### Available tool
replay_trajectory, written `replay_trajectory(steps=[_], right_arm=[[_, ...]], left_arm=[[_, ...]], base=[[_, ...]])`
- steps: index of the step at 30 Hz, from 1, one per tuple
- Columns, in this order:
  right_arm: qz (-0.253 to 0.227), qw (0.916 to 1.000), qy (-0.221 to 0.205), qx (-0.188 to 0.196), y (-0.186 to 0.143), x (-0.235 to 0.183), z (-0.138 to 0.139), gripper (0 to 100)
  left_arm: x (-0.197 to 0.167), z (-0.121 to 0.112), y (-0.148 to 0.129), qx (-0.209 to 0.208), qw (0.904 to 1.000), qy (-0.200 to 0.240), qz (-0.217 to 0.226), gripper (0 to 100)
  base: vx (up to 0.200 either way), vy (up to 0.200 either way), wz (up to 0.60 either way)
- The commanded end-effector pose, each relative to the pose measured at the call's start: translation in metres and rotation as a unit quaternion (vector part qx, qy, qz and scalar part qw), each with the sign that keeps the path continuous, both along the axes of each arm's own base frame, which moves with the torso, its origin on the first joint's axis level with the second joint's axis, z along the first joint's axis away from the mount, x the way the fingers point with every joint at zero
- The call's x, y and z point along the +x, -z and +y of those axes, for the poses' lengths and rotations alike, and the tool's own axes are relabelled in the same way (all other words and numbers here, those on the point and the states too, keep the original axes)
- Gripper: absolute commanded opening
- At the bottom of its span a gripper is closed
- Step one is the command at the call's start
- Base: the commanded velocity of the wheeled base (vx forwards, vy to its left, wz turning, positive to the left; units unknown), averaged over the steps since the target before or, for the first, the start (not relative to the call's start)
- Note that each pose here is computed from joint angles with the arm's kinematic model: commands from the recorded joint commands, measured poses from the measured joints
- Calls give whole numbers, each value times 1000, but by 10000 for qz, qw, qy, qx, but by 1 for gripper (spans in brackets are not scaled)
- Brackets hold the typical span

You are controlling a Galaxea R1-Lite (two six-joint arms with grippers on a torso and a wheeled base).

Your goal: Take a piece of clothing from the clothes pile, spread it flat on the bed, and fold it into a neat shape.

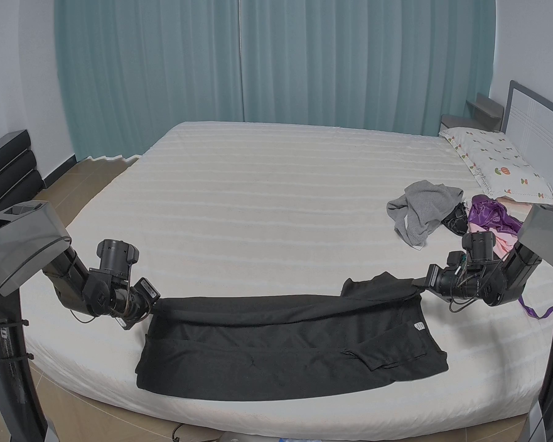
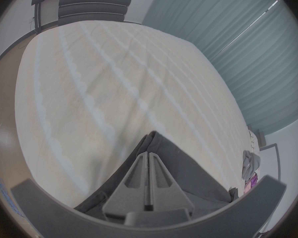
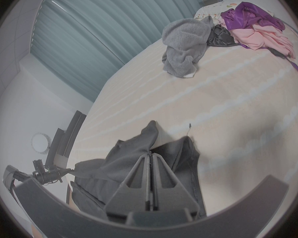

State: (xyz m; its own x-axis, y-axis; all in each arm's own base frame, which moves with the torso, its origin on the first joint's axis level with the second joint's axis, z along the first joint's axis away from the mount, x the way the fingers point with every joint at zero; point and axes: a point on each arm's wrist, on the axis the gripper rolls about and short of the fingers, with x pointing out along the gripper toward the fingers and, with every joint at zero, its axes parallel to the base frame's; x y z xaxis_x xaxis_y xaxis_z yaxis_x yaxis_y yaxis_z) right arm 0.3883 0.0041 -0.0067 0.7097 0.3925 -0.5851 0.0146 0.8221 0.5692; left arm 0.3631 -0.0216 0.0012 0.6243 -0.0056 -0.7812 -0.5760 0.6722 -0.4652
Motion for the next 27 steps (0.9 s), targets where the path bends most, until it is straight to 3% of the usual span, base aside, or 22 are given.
replay_trajectory(steps=[1, 8, 15, 27], right_arm=[[157, 9998, -36, -76, 9, -15, -4, 0], [362, 9991, -90, -211, 20, -27, -10, 0], [199, 9997, -38, -161, 7, -27, -13, 0], [473, 9984, -197, -239, 22, -39, -12, 0]], left_arm=[[-14, -4, 8, 15, 9996, 76, 269, 0], [-23, -4, 11, 62, 9990, 126, 421, 0], [-28, -2, -10, 40, 9998, 145, 162, 0], [-48, -3, 9, 193, 9966, 427, 672, 0]], base=[[0, 0, 0], [0, 0, 0], [0, 0, 0], [0, 0, 0]])
